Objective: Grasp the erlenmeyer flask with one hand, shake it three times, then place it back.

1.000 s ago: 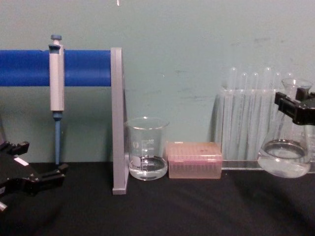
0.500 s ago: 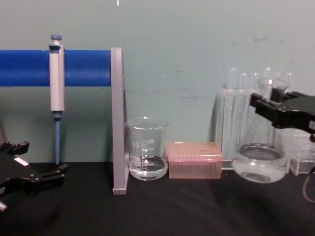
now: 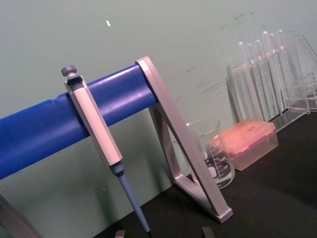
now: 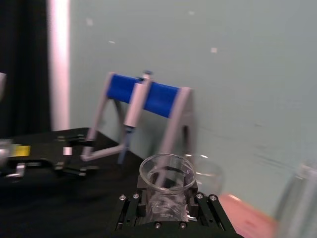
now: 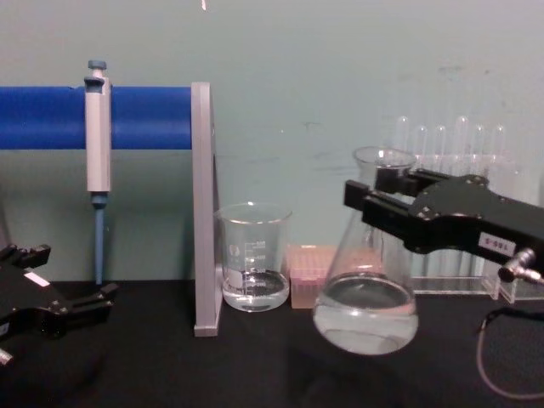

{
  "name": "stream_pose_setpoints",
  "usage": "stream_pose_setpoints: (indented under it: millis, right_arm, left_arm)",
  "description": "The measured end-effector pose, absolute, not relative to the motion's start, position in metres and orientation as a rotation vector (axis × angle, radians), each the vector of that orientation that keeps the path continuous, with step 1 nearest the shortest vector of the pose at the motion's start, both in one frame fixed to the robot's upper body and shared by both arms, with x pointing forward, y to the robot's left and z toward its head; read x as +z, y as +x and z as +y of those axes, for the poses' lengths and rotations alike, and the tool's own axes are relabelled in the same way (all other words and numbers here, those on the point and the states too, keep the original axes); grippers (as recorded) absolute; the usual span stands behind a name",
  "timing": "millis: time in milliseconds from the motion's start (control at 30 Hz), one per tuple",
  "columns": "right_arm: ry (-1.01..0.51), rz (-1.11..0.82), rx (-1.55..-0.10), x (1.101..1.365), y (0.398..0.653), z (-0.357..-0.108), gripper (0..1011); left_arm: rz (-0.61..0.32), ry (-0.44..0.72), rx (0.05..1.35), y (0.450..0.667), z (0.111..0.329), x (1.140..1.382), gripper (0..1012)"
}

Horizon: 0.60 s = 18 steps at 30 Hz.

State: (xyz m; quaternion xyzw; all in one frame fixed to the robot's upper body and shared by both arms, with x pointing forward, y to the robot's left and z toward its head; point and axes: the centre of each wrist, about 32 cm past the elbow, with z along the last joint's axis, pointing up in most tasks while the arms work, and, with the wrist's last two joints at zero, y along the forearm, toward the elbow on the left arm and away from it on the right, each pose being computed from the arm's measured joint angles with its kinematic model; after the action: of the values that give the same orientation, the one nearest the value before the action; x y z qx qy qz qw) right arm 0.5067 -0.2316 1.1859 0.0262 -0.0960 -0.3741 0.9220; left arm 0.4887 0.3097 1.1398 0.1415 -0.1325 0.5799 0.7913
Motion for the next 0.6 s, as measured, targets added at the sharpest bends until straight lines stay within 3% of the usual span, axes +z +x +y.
stream_pose_setpoints:
  millis: [600]
  right_arm:
    - [0.064, -0.204, -0.569, 1.1884, 0.5046, -0.2267, 451]
  left_arm:
    - [-0.285, 0.304, 1.248, 0.4886, 0.3097, 1.1398, 1001]
